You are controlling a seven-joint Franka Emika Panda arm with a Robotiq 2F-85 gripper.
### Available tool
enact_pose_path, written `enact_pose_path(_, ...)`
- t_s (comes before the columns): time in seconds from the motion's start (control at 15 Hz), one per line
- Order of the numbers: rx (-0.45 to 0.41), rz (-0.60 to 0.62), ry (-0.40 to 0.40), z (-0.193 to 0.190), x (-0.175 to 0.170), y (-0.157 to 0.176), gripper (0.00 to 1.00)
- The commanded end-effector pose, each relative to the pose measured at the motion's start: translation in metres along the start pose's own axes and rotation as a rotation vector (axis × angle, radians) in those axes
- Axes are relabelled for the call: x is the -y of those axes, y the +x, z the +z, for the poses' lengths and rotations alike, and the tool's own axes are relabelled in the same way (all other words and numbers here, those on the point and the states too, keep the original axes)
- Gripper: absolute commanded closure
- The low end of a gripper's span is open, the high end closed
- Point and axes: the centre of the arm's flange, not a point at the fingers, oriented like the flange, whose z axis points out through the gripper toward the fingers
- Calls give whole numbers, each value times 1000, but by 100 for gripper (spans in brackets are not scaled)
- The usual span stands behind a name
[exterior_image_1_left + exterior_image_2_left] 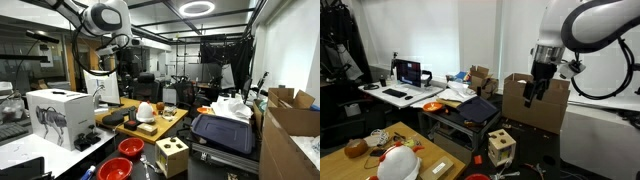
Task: Move one fork towards you
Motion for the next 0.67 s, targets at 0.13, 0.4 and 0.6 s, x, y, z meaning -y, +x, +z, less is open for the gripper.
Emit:
enact_pose_path(0.13,-25,44,-57,30,-12,26,0)
enact_pose_path(0.4,-24,47,-100,59,-30,40,0)
enact_pose_path(0.6,6,42,-115,91,-46,48,0)
